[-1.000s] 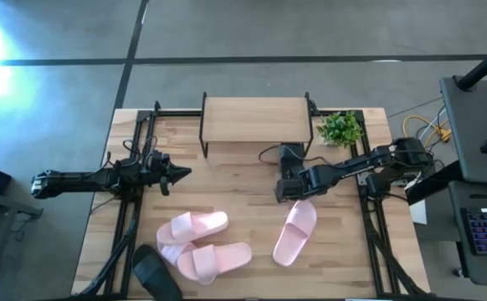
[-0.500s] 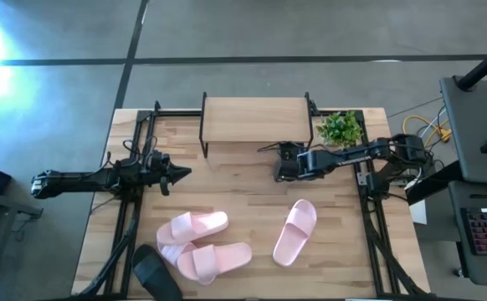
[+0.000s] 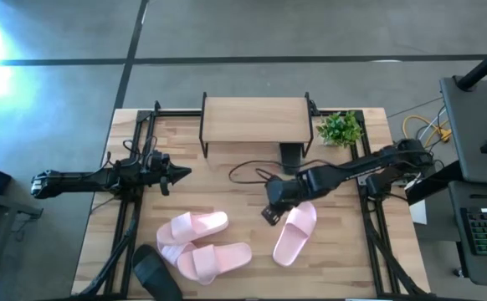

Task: Pick and place slides into the shelf
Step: Put the black slipper under the shelf

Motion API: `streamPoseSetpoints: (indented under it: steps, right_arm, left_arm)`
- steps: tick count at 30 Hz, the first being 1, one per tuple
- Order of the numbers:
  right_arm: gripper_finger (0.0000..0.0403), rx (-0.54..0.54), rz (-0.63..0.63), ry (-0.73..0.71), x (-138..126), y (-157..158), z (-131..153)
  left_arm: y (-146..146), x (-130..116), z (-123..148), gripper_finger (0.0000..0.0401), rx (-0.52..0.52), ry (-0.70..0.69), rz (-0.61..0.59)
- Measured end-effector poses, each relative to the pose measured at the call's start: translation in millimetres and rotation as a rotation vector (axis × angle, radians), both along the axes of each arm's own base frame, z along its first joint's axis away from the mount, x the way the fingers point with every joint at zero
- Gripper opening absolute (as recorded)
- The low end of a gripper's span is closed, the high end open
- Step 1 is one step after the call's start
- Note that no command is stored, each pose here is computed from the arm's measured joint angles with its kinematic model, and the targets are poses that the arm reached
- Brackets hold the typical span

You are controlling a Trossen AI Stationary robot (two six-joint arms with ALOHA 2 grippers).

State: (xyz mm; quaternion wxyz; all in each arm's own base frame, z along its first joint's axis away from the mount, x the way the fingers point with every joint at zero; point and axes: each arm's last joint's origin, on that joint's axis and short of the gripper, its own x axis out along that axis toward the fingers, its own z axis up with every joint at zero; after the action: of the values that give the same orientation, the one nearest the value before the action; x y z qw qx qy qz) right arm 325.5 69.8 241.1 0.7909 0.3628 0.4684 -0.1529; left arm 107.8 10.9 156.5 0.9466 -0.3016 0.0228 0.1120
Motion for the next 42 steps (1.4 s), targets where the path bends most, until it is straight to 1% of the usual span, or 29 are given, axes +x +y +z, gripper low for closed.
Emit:
streamPoseSetpoints:
  steps: [4, 6, 7, 9, 10, 11, 15, 22, 25, 27, 28, 29, 30, 32, 34, 36, 38, 39, 42]
  right_arm:
    - [0.0011, -0.028, -0.045, -0.063, 5.0, 5.4, 15.2]
    - [0.0011, -0.026, -0.047, -0.089, 7.4, 7.1, 22.8]
    - [0.0011, -0.023, -0.048, -0.102, 8.5, 8.1, 26.6]
    - [0.0011, -0.029, -0.049, -0.129, 10.2, 10.8, 34.0]
    - [0.0011, -0.037, -0.050, -0.141, 10.9, 11.9, 37.0]
    - [0.0011, -0.046, -0.050, -0.151, 11.3, 13.2, 39.9]
    - [0.0011, -0.064, -0.058, -0.173, 11.8, 15.8, 45.3]
    - [0.0011, -0.064, -0.064, -0.160, 10.8, 15.5, 42.1]
    - [0.0011, -0.064, -0.063, -0.162, 10.9, 15.5, 42.4]
    - [0.0011, -0.071, -0.054, -0.168, 11.3, 15.6, 43.9]
    - [0.0011, -0.076, -0.055, -0.171, 11.5, 15.5, 44.6]
    - [0.0011, -0.086, -0.060, -0.175, 11.7, 15.2, 45.2]
    - [0.0011, -0.095, -0.067, -0.183, 11.3, 14.7, 46.5]
    - [0.0011, -0.117, -0.083, -0.193, 10.0, 13.5, 48.7]
    - [0.0011, -0.141, -0.107, -0.204, 7.8, 11.9, 52.1]
    - [0.0011, -0.162, -0.131, -0.205, 5.8, 10.5, 53.7]
    - [0.0011, -0.174, -0.143, -0.195, 3.5, 9.4, 54.3]
    - [0.0011, -0.177, -0.143, -0.189, 2.7, 9.2, 54.2]
    - [0.0011, -0.179, -0.145, -0.176, 1.2, 8.8, 53.9]
  left_arm:
    - [0.1, 0.1, 1.4, 0.0000, 0.005, -0.014, 0.002]
    - [0.2, 0.6, 7.6, 0.0000, -0.014, -0.083, 0.005]
    - [-0.4, 0.8, 11.1, 0.0000, -0.068, -0.129, -0.012]
    - [-2.4, 0.5, 20.1, 0.0000, -0.219, -0.244, -0.080]
    - [-2.8, -0.2, 25.1, 0.0000, -0.270, -0.302, -0.098]
    - [-2.7, -0.9, 29.1, 0.0000, -0.288, -0.348, -0.098]
    - [-0.6, -3.8, 38.7, 0.0000, -0.212, -0.451, -0.033]
    - [-0.8, -14.0, 61.2, 0.0000, -0.187, -0.706, -0.048]
    - [0.2, -17.7, 68.4, 0.0000, -0.180, -0.770, -0.009]
    - [-0.6, -17.0, 81.0, 0.0000, -0.131, -0.736, -0.011]
    - [-1.4, -16.0, 89.3, 0.0000, -0.111, -0.699, -0.017]
    - [-2.0, -14.2, 97.4, 0.0000, -0.094, -0.632, -0.016]
    - [-2.4, -12.0, 104.3, 0.0000, -0.072, -0.542, -0.012]
    - [-3.1, -7.4, 116.6, 0.0000, -0.027, -0.309, -0.007]
    - [-3.8, -3.5, 130.0, 0.0000, 0.008, -0.105, -0.014]
    - [-5.1, 0.2, 142.4, 0.0000, 0.040, 0.058, -0.033]
    - [-7.7, 4.4, 155.1, 0.0000, 0.074, 0.160, -0.078]
    - [-9.7, 7.3, 161.1, 0.0000, 0.086, 0.188, -0.117]
    - [-18.2, 17.6, 174.0, 0.0000, 0.080, 0.223, -0.258]
